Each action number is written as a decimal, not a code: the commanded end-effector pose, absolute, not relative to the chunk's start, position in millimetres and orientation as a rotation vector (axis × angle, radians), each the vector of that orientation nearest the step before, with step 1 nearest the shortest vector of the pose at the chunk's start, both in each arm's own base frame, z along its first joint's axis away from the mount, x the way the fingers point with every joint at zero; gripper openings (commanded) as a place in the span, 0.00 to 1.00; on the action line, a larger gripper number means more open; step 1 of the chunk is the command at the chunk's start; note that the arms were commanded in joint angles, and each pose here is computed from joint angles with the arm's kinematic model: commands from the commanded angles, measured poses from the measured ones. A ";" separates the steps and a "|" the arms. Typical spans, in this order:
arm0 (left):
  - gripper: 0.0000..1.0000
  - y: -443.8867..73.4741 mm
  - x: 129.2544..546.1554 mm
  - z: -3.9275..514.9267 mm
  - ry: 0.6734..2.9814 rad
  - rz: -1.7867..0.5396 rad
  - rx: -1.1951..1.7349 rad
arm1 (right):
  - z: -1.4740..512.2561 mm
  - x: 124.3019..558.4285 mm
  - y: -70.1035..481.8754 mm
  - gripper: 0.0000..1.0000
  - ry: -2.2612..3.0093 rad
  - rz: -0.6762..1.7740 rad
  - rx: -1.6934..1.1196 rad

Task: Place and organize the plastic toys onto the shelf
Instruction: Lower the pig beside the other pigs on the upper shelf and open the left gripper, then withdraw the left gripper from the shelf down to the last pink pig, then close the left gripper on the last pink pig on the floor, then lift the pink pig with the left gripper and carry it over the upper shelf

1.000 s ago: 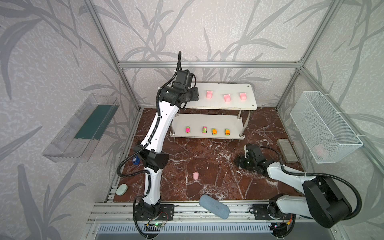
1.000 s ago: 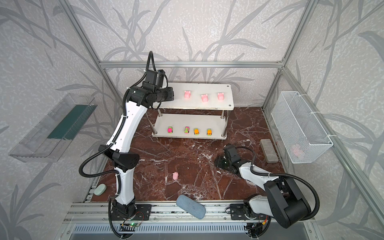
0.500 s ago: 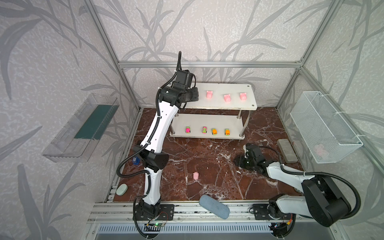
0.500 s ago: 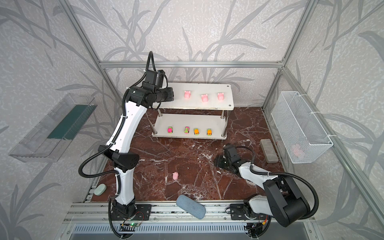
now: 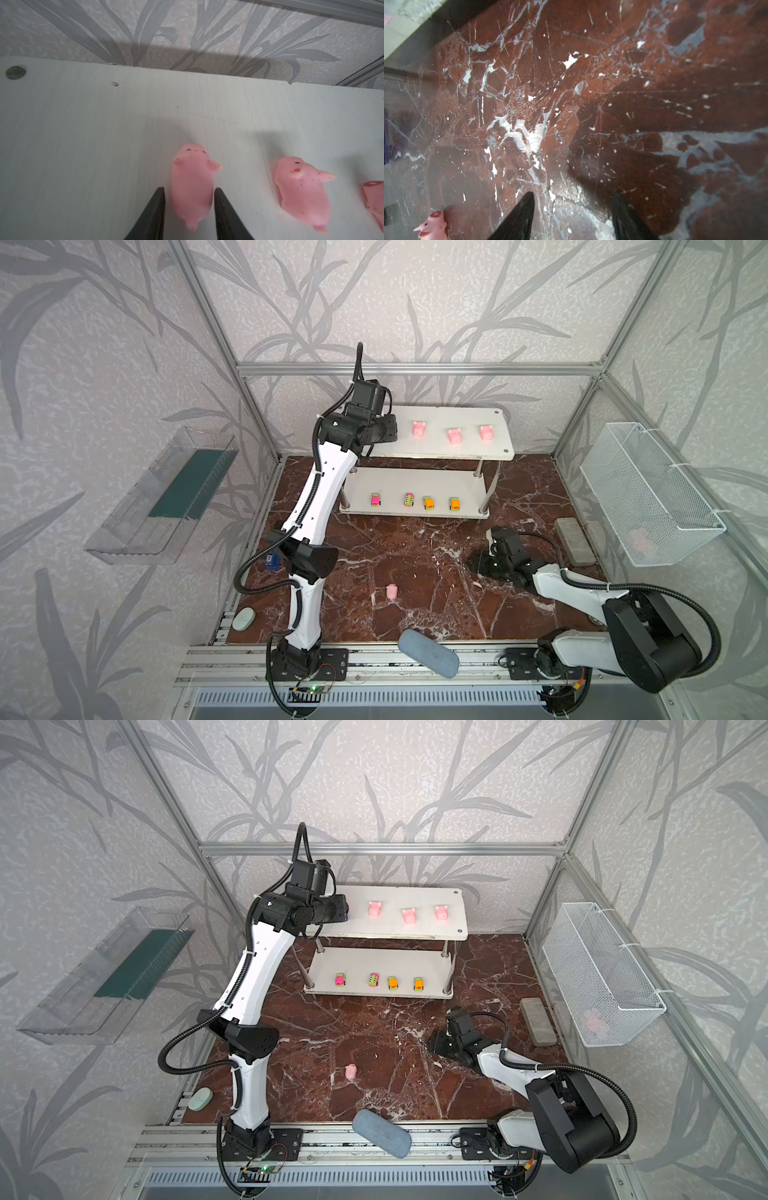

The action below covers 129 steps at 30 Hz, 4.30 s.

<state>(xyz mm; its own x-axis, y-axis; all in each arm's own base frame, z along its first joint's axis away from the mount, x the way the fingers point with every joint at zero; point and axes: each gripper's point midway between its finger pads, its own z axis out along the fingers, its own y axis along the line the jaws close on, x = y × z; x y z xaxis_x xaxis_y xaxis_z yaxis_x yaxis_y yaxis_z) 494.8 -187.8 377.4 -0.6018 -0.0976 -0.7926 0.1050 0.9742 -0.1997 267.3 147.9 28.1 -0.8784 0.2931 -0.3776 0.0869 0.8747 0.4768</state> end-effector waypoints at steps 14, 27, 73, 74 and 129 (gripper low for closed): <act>0.44 -173.2 460.7 452.6 2.033 -0.359 0.004 | 10.3 251.4 144.3 0.60 2.695 0.602 0.299; 0.46 -142.4 360.1 450.9 1.939 -0.425 -0.033 | 11.7 251.0 147.3 0.60 2.698 0.622 0.282; 0.61 -212.1 178.2 51.4 2.674 -0.321 0.073 | 101.8 231.3 118.8 0.61 2.411 0.406 0.076; 0.61 -212.3 178.2 49.2 2.679 -0.317 0.071 | 100.8 231.1 118.8 0.61 2.414 0.406 0.077; 0.25 -197.8 180.8 62.2 2.742 -0.101 0.101 | 76.0 235.0 124.1 0.61 2.457 0.414 0.106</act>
<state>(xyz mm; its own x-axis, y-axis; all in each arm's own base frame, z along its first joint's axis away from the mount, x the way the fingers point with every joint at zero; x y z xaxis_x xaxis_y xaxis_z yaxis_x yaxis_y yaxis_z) 176.9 -209.3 37.4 -0.9339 0.0352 -0.3557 0.0762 0.9919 -0.1019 235.7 122.7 78.8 -0.7921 0.1714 -0.5859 -0.0252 0.9498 0.3119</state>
